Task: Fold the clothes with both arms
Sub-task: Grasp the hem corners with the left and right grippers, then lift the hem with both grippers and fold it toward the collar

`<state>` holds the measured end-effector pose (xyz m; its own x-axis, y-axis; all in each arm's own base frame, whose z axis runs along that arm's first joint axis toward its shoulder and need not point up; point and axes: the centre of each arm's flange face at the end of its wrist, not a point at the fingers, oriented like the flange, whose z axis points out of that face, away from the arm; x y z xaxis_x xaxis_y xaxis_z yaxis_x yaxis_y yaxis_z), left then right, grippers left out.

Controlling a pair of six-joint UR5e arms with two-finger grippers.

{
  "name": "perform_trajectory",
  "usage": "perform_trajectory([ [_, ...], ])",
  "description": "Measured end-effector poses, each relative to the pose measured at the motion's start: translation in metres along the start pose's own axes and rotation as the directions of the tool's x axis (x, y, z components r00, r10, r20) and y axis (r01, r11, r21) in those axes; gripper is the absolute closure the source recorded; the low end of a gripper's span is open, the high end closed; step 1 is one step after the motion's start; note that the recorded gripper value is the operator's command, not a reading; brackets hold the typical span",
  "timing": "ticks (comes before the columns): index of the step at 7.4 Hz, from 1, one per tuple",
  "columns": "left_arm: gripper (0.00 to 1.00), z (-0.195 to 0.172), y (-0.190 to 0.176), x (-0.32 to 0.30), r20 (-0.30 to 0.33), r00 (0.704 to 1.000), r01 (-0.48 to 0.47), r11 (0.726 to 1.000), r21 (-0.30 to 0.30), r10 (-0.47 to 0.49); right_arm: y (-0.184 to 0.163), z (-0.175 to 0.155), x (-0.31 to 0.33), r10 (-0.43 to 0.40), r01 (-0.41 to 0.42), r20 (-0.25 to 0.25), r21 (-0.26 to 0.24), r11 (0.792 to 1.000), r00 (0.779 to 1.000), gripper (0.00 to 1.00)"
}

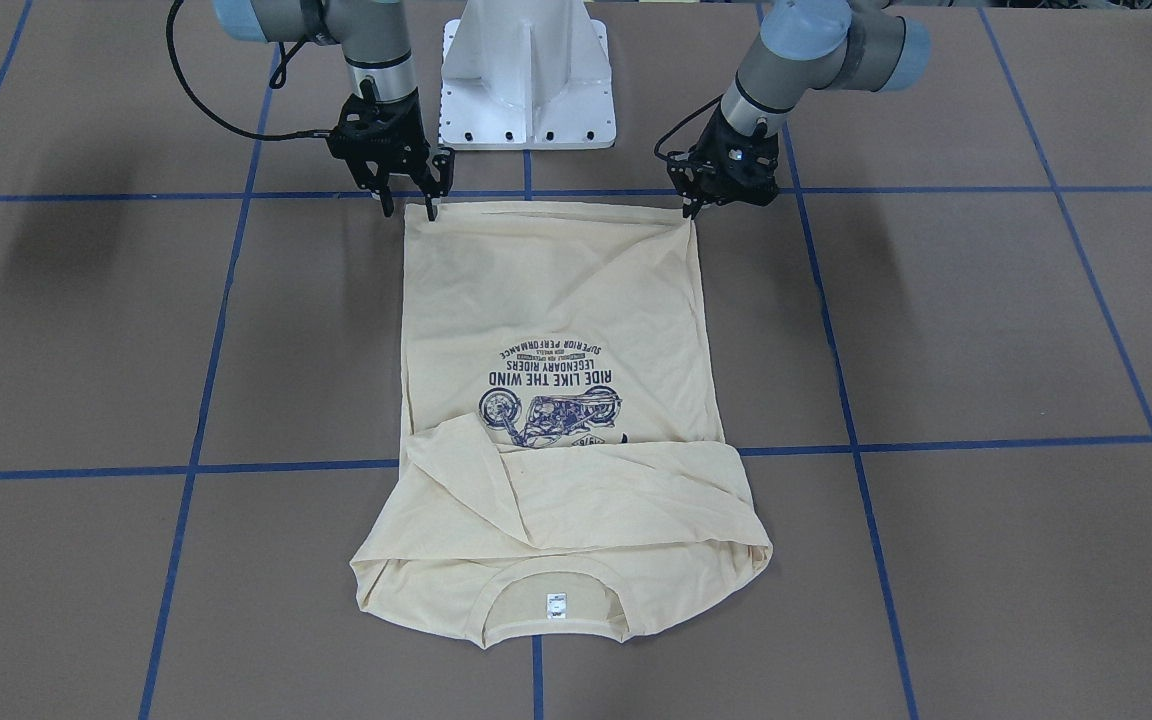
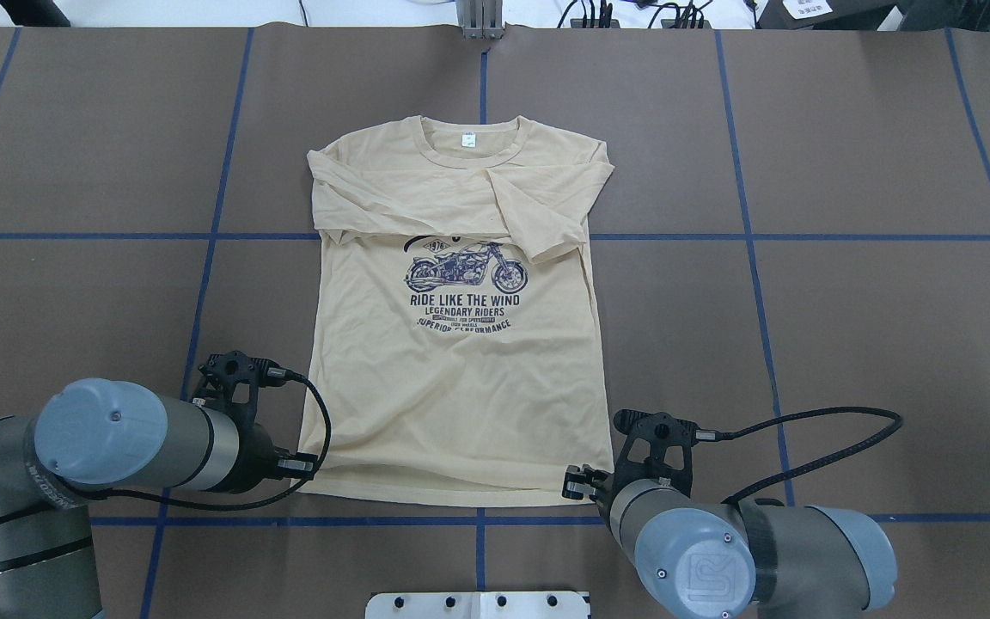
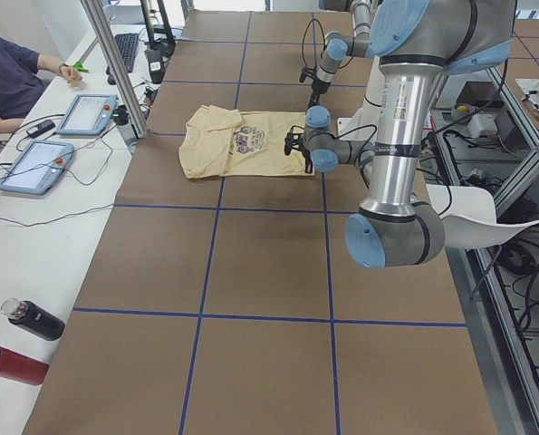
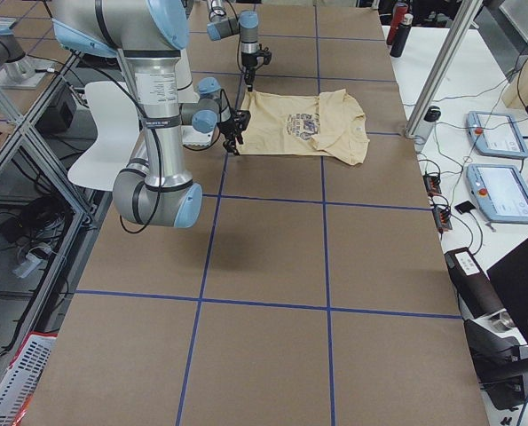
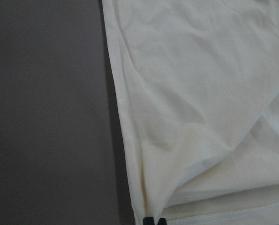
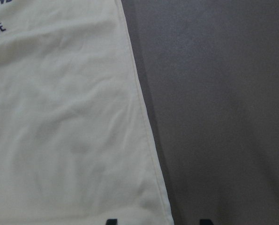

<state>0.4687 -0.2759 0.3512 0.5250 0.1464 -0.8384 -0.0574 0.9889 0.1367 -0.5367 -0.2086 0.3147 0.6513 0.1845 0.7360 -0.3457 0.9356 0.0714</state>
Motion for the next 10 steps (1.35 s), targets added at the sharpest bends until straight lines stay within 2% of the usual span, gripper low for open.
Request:
perform_trajectory([
  [3,1.00,-0.0001,-0.0002,-0.0007,0.001,1.000,0.001,1.000,0.000,-0.001,0.0058,0.0028,0.0001,-0.006,0.006,-0.004,-0.002,1.000,1.000,0.41],
  [4,1.00,-0.0001,-0.0003,-0.0007,0.001,1.000,0.001,1.000,0.001,-0.001,0.0080,0.0042,0.0003,-0.008,0.008,-0.006,0.000,1.000,1.000,0.48],
  [5,1.00,-0.0001,-0.0004,-0.0008,0.001,1.000,0.001,1.000,0.001,-0.001,0.0092,0.0055,0.0006,-0.009,0.009,-0.008,0.002,1.000,1.000,0.73],
  [6,1.00,-0.0001,-0.0004,-0.0008,0.001,1.000,0.002,1.000,0.000,-0.002,0.0096,0.0053,-0.0010,-0.008,0.008,-0.006,0.002,1.000,1.000,0.87],
  [8,1.00,-0.0015,-0.0001,-0.0003,-0.001,1.000,0.001,1.000,0.000,-0.001,0.0101,0.0032,-0.0058,-0.005,0.005,0.002,0.001,1.000,1.000,1.00],
  [10,1.00,-0.0036,0.0001,0.0008,-0.006,1.000,-0.001,1.000,0.001,0.001,0.0100,0.0026,-0.0066,-0.004,0.004,0.004,0.001,1.000,1.000,1.00],
])
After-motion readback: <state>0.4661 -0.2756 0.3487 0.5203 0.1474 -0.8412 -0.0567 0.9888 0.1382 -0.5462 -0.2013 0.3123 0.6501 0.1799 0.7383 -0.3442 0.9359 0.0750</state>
